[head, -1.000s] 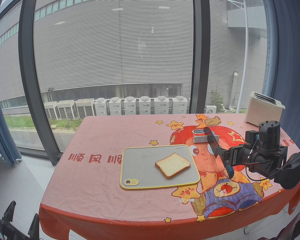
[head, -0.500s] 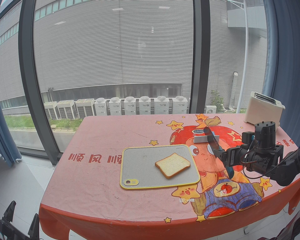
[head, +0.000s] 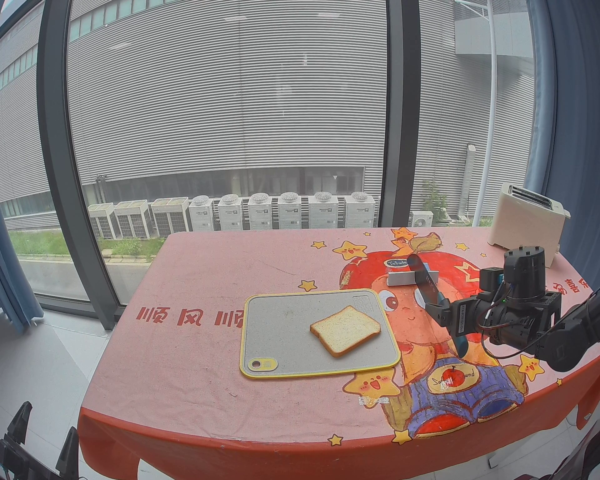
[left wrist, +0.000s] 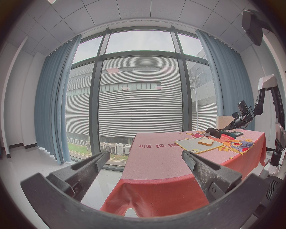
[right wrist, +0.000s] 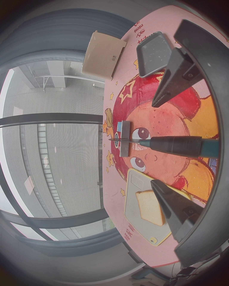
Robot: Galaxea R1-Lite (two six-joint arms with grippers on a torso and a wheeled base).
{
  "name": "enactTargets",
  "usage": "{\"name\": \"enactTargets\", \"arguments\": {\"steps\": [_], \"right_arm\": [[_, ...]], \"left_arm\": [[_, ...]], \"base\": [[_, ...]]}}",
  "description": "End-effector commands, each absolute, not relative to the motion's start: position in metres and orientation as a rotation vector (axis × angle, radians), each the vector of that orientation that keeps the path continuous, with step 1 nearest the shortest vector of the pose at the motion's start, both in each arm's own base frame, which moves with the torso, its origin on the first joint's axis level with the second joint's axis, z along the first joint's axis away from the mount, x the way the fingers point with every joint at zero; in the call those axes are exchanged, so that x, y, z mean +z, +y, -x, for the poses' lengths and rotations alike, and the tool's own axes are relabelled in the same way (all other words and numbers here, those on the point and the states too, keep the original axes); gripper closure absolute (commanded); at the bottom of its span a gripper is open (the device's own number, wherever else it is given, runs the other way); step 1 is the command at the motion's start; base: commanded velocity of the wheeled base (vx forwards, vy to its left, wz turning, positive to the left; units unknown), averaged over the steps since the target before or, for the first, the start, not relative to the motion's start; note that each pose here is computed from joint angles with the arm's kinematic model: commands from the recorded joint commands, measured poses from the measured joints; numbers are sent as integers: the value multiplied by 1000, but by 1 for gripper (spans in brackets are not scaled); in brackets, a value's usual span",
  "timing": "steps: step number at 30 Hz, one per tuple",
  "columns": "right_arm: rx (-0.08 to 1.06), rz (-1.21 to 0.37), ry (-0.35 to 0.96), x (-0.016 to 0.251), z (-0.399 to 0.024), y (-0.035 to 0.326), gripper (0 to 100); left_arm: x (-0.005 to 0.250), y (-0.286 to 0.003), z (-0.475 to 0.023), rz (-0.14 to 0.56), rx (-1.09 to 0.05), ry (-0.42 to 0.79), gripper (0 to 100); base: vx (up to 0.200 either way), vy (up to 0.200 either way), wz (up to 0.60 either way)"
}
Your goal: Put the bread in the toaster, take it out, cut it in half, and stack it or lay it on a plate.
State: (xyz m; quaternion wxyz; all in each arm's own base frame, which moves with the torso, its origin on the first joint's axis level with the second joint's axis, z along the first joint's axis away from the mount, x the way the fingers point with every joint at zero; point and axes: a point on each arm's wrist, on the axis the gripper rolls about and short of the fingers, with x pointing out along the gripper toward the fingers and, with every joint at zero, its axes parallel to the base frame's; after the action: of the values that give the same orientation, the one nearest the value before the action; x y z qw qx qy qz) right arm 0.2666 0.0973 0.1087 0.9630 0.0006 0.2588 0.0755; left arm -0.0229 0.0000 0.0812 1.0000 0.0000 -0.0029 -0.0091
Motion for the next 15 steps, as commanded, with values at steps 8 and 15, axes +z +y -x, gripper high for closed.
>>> {"name": "enactTargets", "arguments": {"steps": [8, 15], "right_arm": [[156, 13, 561, 98, -268, 100, 0], [156, 16, 570, 95, -269, 101, 0]], "left_arm": [[76, 0, 23, 0, -18, -5, 0], [76, 0, 23, 0, -18, -5, 0]], "base": [[0, 0, 0], [0, 0, 0]]}}
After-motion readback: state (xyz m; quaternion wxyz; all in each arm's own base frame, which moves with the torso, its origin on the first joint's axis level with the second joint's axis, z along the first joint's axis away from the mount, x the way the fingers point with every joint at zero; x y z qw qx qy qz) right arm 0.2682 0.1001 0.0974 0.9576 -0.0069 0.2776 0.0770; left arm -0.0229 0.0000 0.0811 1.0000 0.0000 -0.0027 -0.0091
